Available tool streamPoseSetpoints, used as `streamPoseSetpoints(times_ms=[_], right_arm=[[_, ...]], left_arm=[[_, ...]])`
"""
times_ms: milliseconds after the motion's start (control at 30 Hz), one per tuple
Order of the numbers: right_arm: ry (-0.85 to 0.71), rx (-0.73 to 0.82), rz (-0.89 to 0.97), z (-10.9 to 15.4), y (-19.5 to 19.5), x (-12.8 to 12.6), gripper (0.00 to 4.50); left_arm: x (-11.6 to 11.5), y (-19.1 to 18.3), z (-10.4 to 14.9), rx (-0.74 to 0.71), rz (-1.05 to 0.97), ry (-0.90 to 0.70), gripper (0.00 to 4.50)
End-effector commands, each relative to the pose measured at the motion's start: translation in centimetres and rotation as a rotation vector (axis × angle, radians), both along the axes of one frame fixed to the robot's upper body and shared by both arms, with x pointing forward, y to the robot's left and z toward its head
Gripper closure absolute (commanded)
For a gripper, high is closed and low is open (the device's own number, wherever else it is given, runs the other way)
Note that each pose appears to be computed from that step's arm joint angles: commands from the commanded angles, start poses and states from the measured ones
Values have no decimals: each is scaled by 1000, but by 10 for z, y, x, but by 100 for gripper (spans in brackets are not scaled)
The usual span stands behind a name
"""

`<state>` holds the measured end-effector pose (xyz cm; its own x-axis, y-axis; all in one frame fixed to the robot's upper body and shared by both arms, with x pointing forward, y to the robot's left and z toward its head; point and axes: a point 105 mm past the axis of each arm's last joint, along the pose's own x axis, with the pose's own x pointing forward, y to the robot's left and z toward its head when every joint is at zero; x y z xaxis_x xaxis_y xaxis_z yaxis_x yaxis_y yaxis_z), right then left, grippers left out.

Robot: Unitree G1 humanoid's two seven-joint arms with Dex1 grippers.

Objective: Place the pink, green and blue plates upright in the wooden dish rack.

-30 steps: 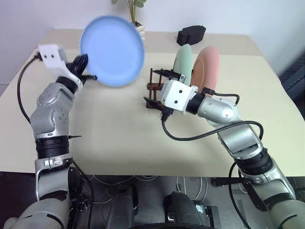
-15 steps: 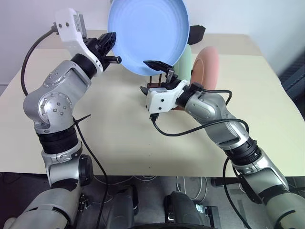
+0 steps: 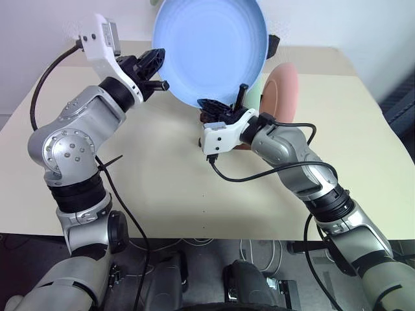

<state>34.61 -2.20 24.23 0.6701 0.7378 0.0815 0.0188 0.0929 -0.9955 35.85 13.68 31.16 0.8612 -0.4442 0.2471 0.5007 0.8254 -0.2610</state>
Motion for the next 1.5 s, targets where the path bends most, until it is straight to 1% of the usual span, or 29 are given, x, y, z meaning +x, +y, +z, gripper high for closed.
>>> streamPoseSetpoints(times_ms=[33,100,133,167,200,233,267,300,333,367,400,433,533,567,633,667,733,800,833,867,900,1033,1133,1167,1267,1500], right_arm=[[-43,37,11,16,0,-3,438],[-54,56,13,19,0,-4,438],[-63,60,17,21,0,-5,450],[-73,63,25,23,1,-6,450],[-80,67,40,24,3,-8,450],[-84,71,50,26,4,-10,450],[-88,73,61,26,5,-11,450],[-87,75,77,27,6,-13,450],[-88,78,88,27,7,-15,450],[-81,97,112,29,10,-18,450],[-76,111,127,31,11,-20,450],[-73,126,142,33,12,-22,450],[-47,211,207,44,18,-31,450],[-23,248,248,47,21,-37,450],[19,297,298,50,24,-43,450],[59,342,319,52,24,-45,450],[133,424,354,56,24,-48,450],[250,562,413,64,24,-52,450],[312,633,439,67,23,-53,450],[396,717,469,70,21,-54,450],[474,792,493,72,20,-54,450],[708,1012,529,73,17,-50,450],[835,1130,559,73,17,-50,450],[862,1148,564,73,17,-51,450],[953,1274,559,71,14,-46,450],[1081,1484,425,53,-1,-17,450]], left_arm=[[-7,7,17,-58,3,-78,450],[-9,12,21,-112,-7,-100,450],[-8,16,22,-135,-4,-108,383],[-8,21,24,-170,1,-119,361],[-7,29,27,-221,11,-131,320],[-7,38,31,-278,26,-145,270],[-6,46,34,-326,42,-159,232],[-5,56,37,-377,68,-173,175],[-3,66,38,-402,103,-176,130],[1,81,34,-375,183,-176,91],[3,91,31,-348,237,-176,40],[5,101,26,-292,295,-183,2],[9,121,5,-80,397,-192,2],[11,128,-10,-39,411,-164,2],[14,134,-30,8,418,-131,2],[13,132,-42,83,406,-127,2],[10,119,-65,228,340,-124,2],[2,97,-99,406,215,-99,2],[-3,86,-116,468,146,-79,2],[-12,72,-131,475,44,-52,2],[-20,61,-140,470,-33,-40,2],[-33,37,-158,469,-164,-10,2],[-36,28,-163,476,-200,-7,2],[-36,27,-163,478,-204,-7,2],[-35,27,-165,478,-207,-6,2],[-36,26,-158,458,-216,-37,2]])
